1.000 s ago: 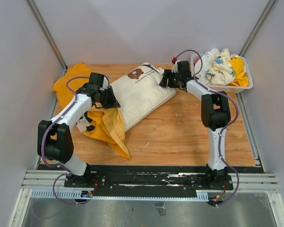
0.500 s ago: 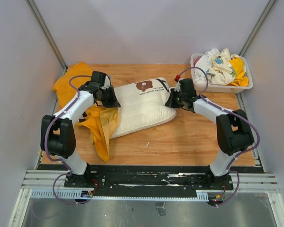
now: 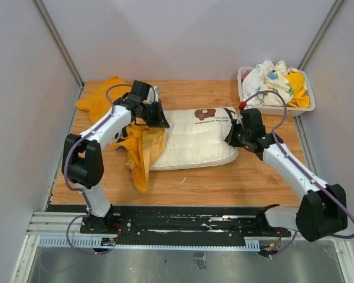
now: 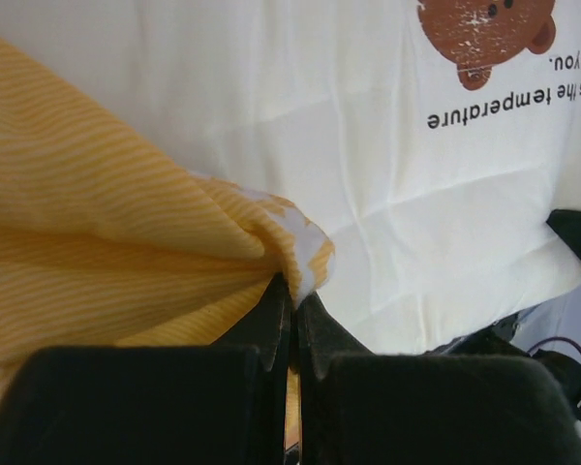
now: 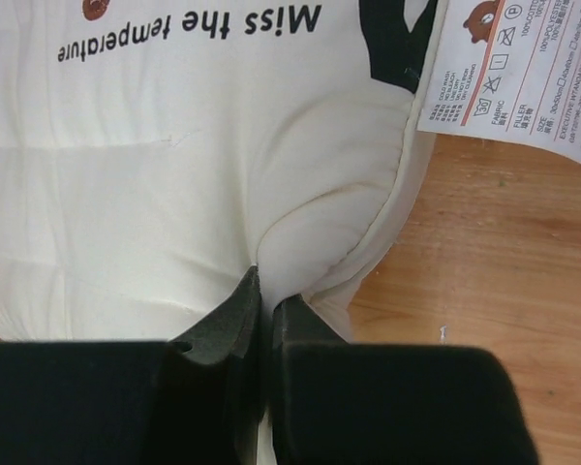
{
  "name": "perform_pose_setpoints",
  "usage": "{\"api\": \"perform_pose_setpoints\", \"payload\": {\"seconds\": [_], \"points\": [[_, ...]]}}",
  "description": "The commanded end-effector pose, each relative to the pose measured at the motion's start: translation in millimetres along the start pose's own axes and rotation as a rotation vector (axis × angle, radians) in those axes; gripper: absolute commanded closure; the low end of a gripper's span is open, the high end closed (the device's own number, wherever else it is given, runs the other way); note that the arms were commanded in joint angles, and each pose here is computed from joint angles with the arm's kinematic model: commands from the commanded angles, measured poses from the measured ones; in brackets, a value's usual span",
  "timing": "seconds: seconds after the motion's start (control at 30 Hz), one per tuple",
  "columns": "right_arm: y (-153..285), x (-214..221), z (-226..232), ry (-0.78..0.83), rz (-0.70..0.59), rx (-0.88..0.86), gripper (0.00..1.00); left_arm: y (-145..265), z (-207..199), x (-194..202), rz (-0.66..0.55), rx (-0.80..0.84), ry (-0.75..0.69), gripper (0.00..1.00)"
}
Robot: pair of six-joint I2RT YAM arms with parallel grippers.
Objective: Remove the trousers from the hanger
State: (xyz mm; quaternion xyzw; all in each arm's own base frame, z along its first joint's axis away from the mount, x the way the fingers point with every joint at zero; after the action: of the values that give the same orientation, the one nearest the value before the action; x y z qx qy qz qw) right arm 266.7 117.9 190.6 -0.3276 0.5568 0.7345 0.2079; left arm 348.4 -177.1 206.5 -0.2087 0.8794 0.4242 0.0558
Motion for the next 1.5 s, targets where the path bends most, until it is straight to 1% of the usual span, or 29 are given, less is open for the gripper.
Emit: {"api": "perform_pose_setpoints", "payload": {"seconds": [0.0,0.07,0.17,0.23,0.4,0.43,0.47,0.5,0.53,0.6,0.7,0.9,1.03,1.1,1.17,1.23,1.3,1.33,1.47], "points": [[25,-7,-10,0.000,-0.039,0.085,0.99,-9,-45,0,0.050,0.207,-0.085,1.00],[31,-9,-16,0.003,-0.046,0.126,1.00,-13,-55,2,0.068,0.236,-0.096,1.00],[29,-5,-23,-0.005,-0.026,0.164,1.00,-20,-60,6,0.090,0.220,-0.109,1.00],[23,1,-26,-0.017,0.015,0.177,1.00,-22,-55,11,0.105,0.200,-0.103,1.00],[9,15,-24,-0.031,0.125,0.141,0.99,-15,-29,33,0.113,0.125,-0.103,1.00],[8,17,-24,-0.035,0.135,0.135,0.96,-11,-25,37,0.111,0.114,-0.102,1.00],[8,19,-23,-0.036,0.137,0.131,0.86,-9,-19,41,0.111,0.102,-0.093,1.00],[9,19,-23,-0.040,0.135,0.129,0.71,-4,-17,42,0.104,0.102,-0.091,1.00],[11,19,-22,-0.042,0.127,0.123,0.60,0,-15,44,0.098,0.100,-0.085,1.00],[15,16,-21,-0.039,0.108,0.113,0.49,10,-13,43,0.076,0.094,-0.079,1.00],[24,9,-18,-0.030,0.079,0.095,0.40,28,-8,39,0.029,0.065,-0.072,1.00],[42,-7,-2,0.018,0.004,0.024,0.35,53,4,32,-0.040,0.009,-0.057,1.00],[51,-14,8,0.071,-0.016,0.024,0.27,57,9,35,-0.041,-0.007,-0.053,0.96],[50,-13,10,0.084,-0.014,0.015,0.26,56,13,39,-0.032,-0.013,-0.047,0.94],[48,-9,12,0.093,0.002,-0.011,0.26,55,16,43,-0.031,-0.014,-0.034,0.90],[46,-4,16,0.102,0.016,-0.033,0.26,57,19,46,-0.042,-0.030,-0.021,0.81],[46,2,21,0.120,0.025,-0.059,0.26,62,24,49,-0.070,-0.068,-0.014,0.73],[46,6,24,0.131,0.031,-0.069,0.26,66,26,51,-0.084,-0.087,-0.008,0.71],[47,15,37,0.177,0.049,-0.106,0.25,88,34,62,-0.175,-0.156,0.029,0.68]]}}
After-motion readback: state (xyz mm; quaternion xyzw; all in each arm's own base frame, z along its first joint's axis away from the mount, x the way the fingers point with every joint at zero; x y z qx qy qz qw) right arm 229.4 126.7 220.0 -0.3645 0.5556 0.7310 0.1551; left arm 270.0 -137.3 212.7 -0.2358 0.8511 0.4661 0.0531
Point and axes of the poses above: each gripper's point midway between its finger pads, its own y axis back along the fingers, its own z axis along the line the jaws close on, x = y × z, the point moved 8 cm from there along y, back along the fingers, and after that the axes turned 13 degrees about y, right-handed, at the moved point
